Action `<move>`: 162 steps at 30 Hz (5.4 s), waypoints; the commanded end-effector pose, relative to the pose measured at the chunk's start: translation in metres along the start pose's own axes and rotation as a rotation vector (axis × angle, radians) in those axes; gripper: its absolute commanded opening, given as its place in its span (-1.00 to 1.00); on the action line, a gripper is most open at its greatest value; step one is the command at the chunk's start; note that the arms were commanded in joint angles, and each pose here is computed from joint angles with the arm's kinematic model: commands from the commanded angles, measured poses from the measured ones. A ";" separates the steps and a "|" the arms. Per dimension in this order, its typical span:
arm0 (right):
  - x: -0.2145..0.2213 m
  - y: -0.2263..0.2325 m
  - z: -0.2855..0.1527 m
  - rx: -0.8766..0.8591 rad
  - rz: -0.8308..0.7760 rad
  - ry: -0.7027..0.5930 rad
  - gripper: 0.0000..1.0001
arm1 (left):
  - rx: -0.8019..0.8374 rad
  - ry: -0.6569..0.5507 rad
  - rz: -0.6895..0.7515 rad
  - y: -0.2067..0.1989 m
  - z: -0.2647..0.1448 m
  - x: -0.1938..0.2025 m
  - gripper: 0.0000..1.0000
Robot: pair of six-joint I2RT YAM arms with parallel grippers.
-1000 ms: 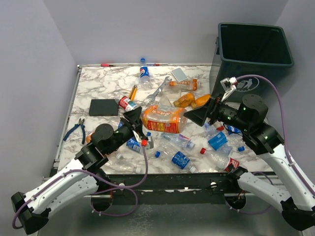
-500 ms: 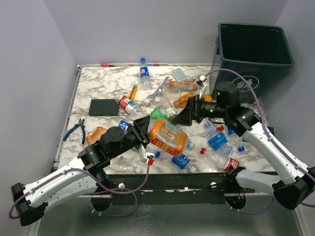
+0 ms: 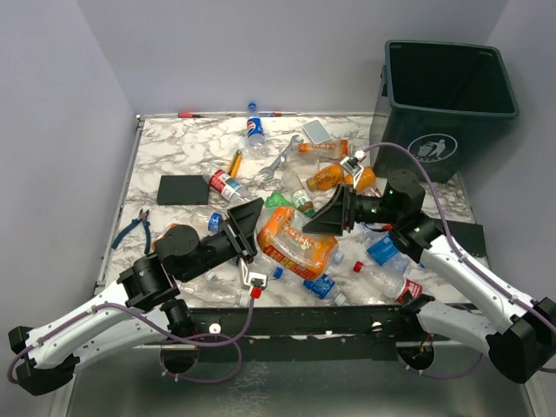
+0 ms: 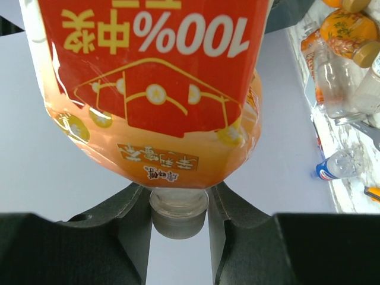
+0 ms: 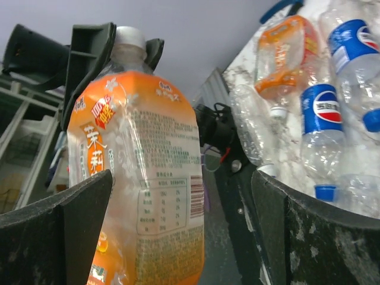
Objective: Put the plastic bottles in the bin
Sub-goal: Place the plastic bottle in the trash bin.
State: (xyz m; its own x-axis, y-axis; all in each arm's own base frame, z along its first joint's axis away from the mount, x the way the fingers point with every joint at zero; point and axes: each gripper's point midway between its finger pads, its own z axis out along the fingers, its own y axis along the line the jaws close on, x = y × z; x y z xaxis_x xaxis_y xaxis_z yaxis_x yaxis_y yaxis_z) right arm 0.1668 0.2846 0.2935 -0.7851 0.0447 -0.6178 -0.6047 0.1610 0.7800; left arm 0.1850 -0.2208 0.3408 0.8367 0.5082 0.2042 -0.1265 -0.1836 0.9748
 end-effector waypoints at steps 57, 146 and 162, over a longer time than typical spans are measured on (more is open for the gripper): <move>-0.133 0.100 -0.082 0.209 -0.555 -0.644 -0.36 | -0.532 -0.148 -1.865 0.074 0.009 0.007 0.98; -0.125 0.062 -0.005 0.447 -0.400 -0.175 0.19 | 0.153 -0.116 -2.014 -0.018 0.068 -0.066 -0.51; -0.201 0.083 -0.079 0.799 -0.491 -0.456 -0.65 | -0.326 0.146 -2.040 -0.013 0.032 0.009 0.98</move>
State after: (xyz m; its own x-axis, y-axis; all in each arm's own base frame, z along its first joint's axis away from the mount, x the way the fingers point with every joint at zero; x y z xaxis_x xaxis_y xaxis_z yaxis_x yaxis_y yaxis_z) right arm 0.2412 0.2681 0.4334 -0.4193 0.0754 -0.9047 -0.6321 0.6910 0.3506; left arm 0.1824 -0.2927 0.3010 -0.3023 -0.0550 -0.9516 0.8069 0.5167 -0.2862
